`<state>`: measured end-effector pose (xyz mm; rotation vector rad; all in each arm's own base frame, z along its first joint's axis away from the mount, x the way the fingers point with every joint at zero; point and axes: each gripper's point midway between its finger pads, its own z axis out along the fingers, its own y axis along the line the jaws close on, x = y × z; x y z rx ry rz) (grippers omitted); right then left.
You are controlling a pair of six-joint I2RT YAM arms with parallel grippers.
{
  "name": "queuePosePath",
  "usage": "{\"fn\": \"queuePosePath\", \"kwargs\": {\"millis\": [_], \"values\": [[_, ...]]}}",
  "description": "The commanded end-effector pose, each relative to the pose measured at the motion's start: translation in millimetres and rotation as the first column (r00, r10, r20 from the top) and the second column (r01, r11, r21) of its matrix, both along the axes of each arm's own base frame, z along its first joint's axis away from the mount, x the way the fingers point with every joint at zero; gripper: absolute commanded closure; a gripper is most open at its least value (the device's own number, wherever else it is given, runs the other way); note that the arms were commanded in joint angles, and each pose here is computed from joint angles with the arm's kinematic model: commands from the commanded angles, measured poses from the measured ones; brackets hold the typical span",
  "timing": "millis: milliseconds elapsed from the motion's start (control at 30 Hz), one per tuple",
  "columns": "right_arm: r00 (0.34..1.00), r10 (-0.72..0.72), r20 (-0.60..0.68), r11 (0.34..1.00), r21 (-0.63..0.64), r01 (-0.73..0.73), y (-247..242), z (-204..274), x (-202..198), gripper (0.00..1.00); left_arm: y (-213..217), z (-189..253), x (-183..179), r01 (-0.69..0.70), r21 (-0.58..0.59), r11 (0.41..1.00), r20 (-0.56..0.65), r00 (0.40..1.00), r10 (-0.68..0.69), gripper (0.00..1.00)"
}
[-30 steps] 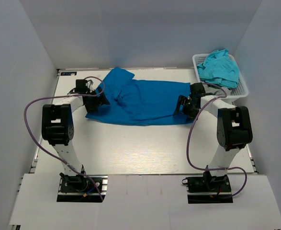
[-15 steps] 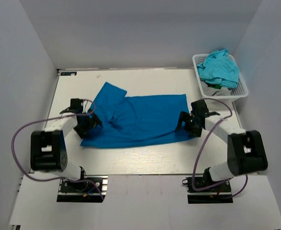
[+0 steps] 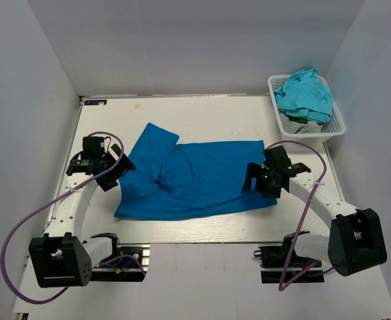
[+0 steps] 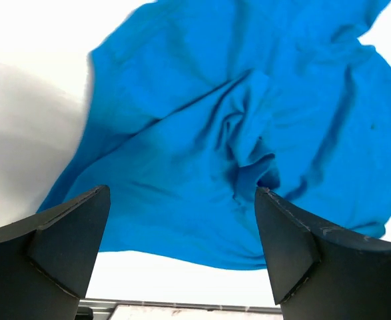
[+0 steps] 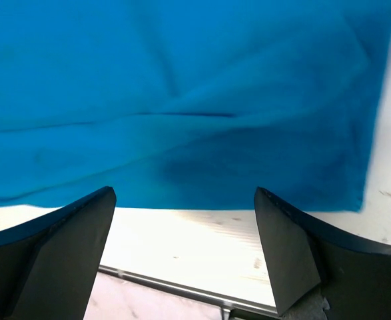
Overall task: Fold and stack the t-shirts
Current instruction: Fold the flattened tshirt in 1/3 of the way, then grap the side of the flattened tshirt furthest away from the robot with both arms
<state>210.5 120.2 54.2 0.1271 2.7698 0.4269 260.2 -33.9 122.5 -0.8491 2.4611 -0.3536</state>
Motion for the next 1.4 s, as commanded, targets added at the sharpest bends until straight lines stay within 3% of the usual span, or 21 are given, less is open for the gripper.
{"fn": "queuePosePath", "kwargs": {"millis": [0,400,667,933,1067,1367], "values": [[0.996,0.062,0.058,0.996,0.055,-0.065,20.4,16.2,15.2,0.10,-9.6,12.6,11.9,0.069,-0.031,0.997,0.042,0.997,-0.068,0.00],[0.996,0.048,0.072,0.994,0.093,-0.055,42.5,4.0,55.7,0.10,-7.3,30.5,33.6,0.081,-0.013,0.997,0.065,0.995,-0.080,0.00],[0.977,-0.051,0.208,0.994,0.110,0.029,51.1,24.7,115.2,0.10,-13.8,39.0,26.9,0.082,-0.038,0.996,0.079,0.994,-0.079,0.00],[0.963,-0.076,0.257,0.996,0.064,0.062,36.7,34.3,116.9,0.10,-37.5,29.1,23.7,0.165,-0.123,0.979,0.091,0.984,-0.155,0.00],[0.946,-0.120,0.300,0.993,0.047,0.111,19.6,40.1,100.0,0.10,-75.4,15.8,22.1,0.283,-0.162,0.945,0.081,0.959,-0.273,0.00],[0.957,-0.113,0.266,0.993,0.002,0.117,0.7,26.0,64.0,0.10,-135.3,-36.3,13.6,0.420,-0.127,0.899,-0.078,0.899,-0.431,0.00]]}}
